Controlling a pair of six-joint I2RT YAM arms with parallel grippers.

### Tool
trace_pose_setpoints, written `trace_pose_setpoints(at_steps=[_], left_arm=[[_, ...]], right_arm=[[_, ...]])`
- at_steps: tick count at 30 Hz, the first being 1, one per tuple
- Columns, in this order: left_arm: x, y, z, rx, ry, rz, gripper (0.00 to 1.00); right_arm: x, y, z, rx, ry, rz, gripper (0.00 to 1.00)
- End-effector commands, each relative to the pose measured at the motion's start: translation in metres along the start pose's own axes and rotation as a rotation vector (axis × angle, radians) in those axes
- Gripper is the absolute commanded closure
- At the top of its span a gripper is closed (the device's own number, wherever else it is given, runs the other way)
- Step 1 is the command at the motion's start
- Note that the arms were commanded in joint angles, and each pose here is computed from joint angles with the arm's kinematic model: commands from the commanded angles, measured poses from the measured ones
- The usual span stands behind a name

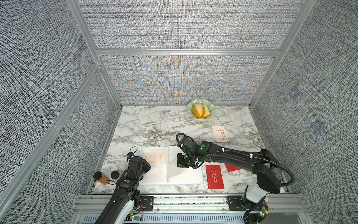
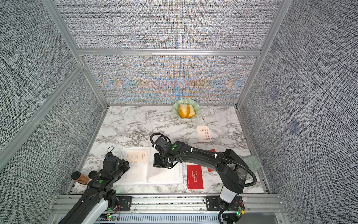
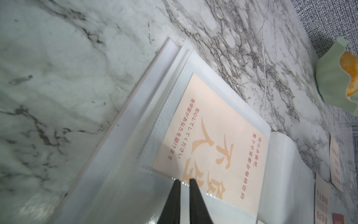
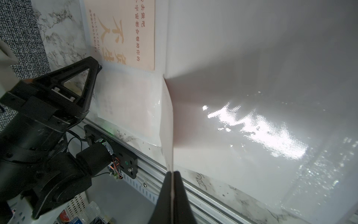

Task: Place the photos into the photo albums
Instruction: Insert the photo into the photo album.

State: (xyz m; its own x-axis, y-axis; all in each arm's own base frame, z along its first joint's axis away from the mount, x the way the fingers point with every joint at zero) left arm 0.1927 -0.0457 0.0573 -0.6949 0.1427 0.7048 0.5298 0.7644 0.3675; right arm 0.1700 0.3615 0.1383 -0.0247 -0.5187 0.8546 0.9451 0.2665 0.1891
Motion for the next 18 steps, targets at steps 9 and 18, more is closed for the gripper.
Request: trace_pose_setpoints(at_steps=[9, 18], left_arm=[[-0.001, 0.002, -0.002, -0.012, -0.002, -0.009, 0.86], [0.000, 0.003, 0.000, -0.010, 0.007, -0.012, 0.86]], right_arm=[[-0.015, -0.003, 0.000, -0.008, 0.031, 0.014, 1.00], [-0.024, -0.004, 0.000, 0.010, 0.045, 0.034, 1.00]])
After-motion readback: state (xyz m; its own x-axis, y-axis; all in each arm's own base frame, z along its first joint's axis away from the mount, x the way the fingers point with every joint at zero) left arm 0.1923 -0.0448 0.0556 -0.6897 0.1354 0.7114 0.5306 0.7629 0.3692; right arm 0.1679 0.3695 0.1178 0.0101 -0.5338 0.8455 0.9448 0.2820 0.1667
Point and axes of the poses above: each gripper's point midway between its finger pads, its own x axis back along the fingers, its own z axis along the line the jaws close on, y = z × x, the point moved 3 cm from there along x, back along the fingers, and after that the axes turned 12 degrees about x, right-handed, at the moved point
